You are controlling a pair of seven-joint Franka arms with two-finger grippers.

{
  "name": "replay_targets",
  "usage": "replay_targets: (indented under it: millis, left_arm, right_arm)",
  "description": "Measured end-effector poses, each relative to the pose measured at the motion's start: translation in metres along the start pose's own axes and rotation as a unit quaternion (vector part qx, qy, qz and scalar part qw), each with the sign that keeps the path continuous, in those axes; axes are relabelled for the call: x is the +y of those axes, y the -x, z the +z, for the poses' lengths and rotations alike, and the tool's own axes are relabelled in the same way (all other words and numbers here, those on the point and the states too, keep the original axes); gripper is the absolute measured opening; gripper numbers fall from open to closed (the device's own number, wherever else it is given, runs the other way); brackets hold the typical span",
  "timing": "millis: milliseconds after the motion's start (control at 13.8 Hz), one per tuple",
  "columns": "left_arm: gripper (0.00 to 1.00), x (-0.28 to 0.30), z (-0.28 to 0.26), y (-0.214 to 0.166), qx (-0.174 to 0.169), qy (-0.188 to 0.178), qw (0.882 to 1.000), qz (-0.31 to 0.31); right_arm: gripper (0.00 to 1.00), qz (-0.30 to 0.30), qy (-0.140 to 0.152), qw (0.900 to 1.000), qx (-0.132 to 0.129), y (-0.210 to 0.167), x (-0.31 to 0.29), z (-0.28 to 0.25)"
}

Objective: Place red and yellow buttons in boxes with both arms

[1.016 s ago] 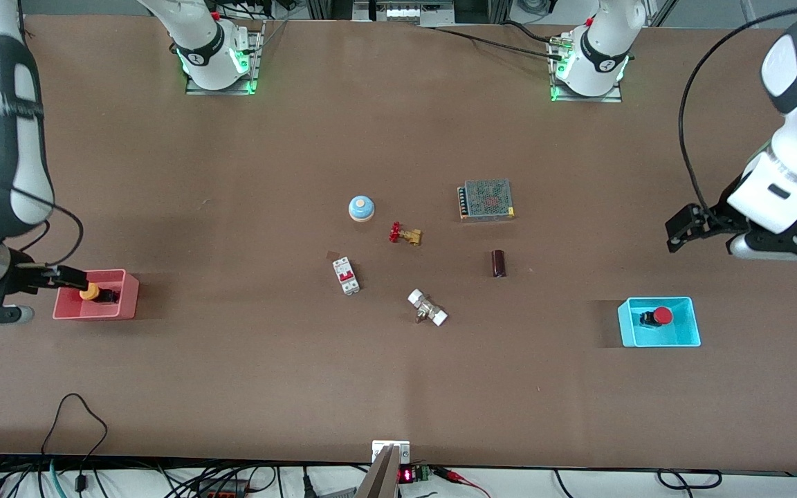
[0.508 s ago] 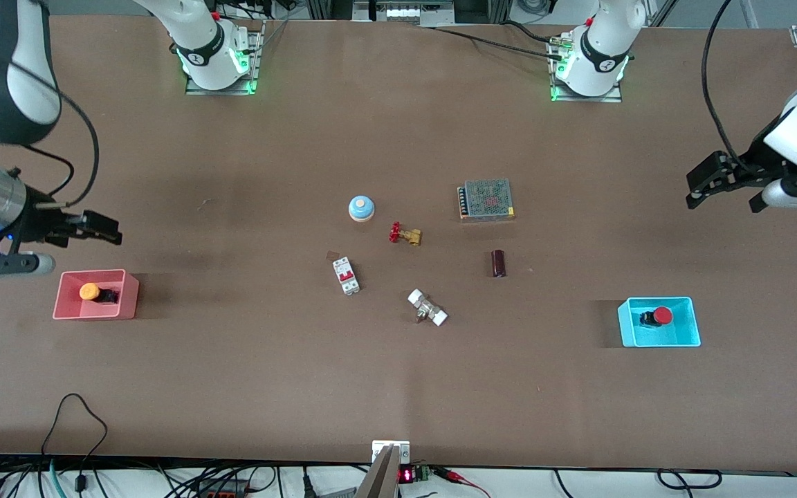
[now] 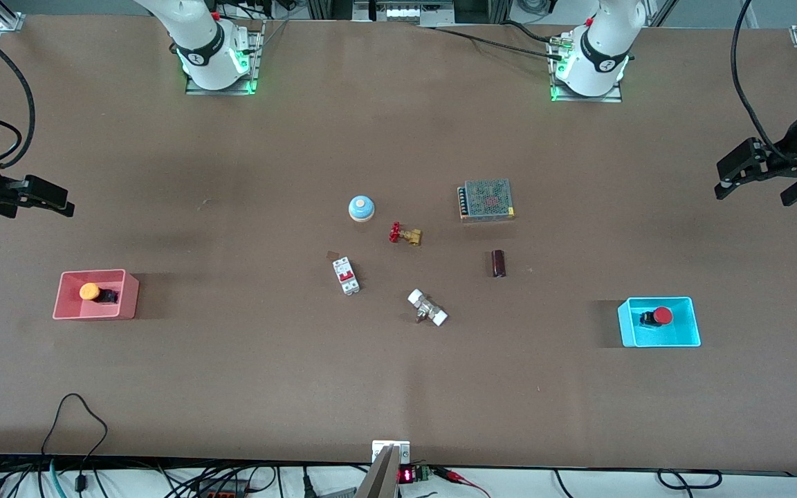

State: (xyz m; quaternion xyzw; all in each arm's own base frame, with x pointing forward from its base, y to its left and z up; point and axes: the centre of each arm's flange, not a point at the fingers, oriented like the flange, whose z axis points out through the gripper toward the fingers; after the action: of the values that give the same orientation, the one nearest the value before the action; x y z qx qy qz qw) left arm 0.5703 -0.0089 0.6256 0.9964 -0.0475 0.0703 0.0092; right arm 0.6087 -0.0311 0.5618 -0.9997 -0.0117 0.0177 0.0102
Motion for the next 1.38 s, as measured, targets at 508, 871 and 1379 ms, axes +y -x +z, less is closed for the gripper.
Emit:
replay_targets:
  millis: [508,871,1379]
  left_arm:
    - [1.0,0.001,0.0,0.0,0.0,0.001,1.0,0.001]
    - [1.0,0.002,-0.003,0.0,0.003,0.001,1.0,0.001]
    - [1.0,0.006,-0.005,0.0,0.005,0.001,1.0,-0.004]
  right_arm:
    - [1.0,-0.003,0.0,1.0,0.006,0.001,-0.004,-0.008]
    - [1.0,0.004,0.014,1.0,0.007,0.009,0.009,-0.018]
    - [1.0,0.019,0.017,1.0,0.008,0.029,0.002,-0.035]
